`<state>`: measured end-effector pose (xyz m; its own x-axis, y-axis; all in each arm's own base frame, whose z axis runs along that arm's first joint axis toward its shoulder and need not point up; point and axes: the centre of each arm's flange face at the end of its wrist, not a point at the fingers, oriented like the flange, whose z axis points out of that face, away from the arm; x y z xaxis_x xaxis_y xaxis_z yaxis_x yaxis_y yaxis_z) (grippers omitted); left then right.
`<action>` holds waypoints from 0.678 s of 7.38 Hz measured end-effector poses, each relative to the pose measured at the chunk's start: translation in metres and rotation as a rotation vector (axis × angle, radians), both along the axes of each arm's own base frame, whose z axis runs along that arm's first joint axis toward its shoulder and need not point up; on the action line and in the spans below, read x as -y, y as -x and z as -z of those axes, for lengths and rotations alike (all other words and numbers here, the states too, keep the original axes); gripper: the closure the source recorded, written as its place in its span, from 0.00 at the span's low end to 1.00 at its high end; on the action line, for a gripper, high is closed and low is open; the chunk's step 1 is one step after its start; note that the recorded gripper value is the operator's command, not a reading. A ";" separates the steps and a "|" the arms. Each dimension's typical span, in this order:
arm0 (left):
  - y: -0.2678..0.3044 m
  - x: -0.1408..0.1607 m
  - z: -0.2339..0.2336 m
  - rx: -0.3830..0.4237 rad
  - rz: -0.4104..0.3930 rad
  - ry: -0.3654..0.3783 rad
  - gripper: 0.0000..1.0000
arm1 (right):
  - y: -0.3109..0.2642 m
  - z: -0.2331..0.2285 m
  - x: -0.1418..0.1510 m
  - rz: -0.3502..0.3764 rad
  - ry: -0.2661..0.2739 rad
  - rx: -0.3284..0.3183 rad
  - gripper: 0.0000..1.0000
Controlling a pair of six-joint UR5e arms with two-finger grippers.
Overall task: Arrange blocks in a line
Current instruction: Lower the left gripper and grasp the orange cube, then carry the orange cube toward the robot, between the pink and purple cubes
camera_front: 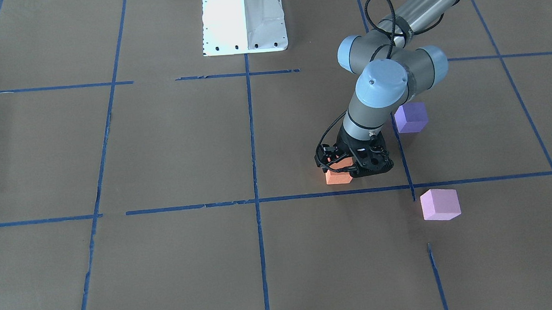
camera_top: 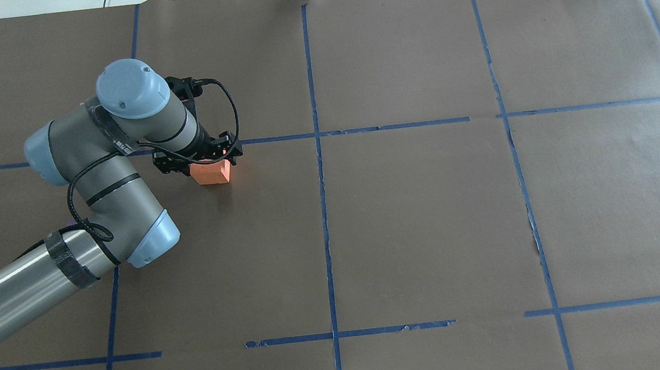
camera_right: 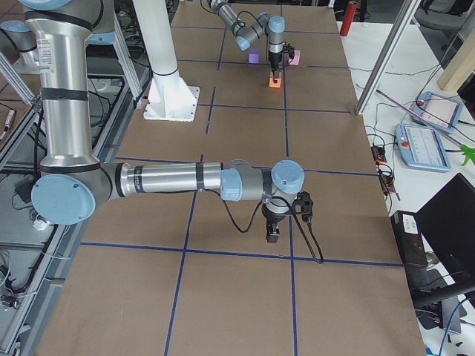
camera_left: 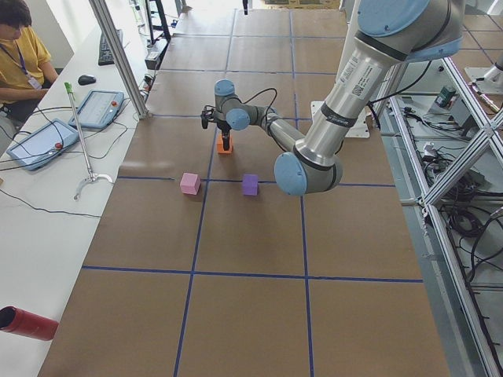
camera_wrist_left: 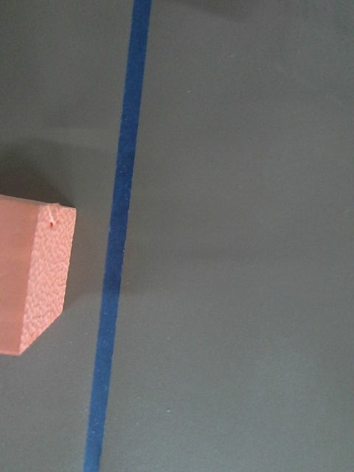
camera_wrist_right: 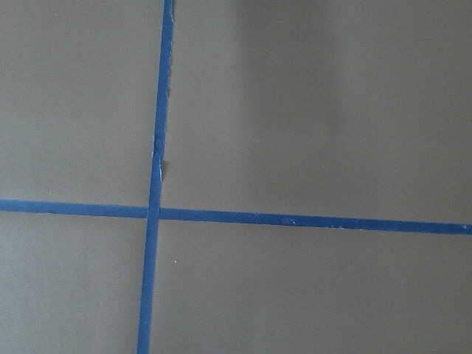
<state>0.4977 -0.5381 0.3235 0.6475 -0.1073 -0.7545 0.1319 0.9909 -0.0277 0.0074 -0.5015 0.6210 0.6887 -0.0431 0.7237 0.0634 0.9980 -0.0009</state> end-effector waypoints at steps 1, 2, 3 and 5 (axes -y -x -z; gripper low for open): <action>-0.003 -0.001 -0.002 0.000 -0.007 0.000 0.76 | 0.000 0.000 0.000 0.000 0.000 0.000 0.00; -0.002 -0.001 -0.002 -0.002 -0.011 0.000 0.78 | 0.000 0.000 0.000 0.000 0.000 0.000 0.00; 0.003 0.003 0.000 -0.008 -0.006 0.000 0.80 | 0.000 0.000 0.000 0.000 0.000 0.000 0.00; 0.050 0.008 -0.008 -0.038 -0.032 -0.001 0.80 | 0.000 0.000 0.000 0.000 0.000 0.000 0.00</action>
<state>0.4482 -0.5458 0.3320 0.6215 -0.0863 -0.7786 0.0994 0.9946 -0.0309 0.0075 -0.5015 0.6210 0.6887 -0.0432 0.7238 0.0634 0.9980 -0.0008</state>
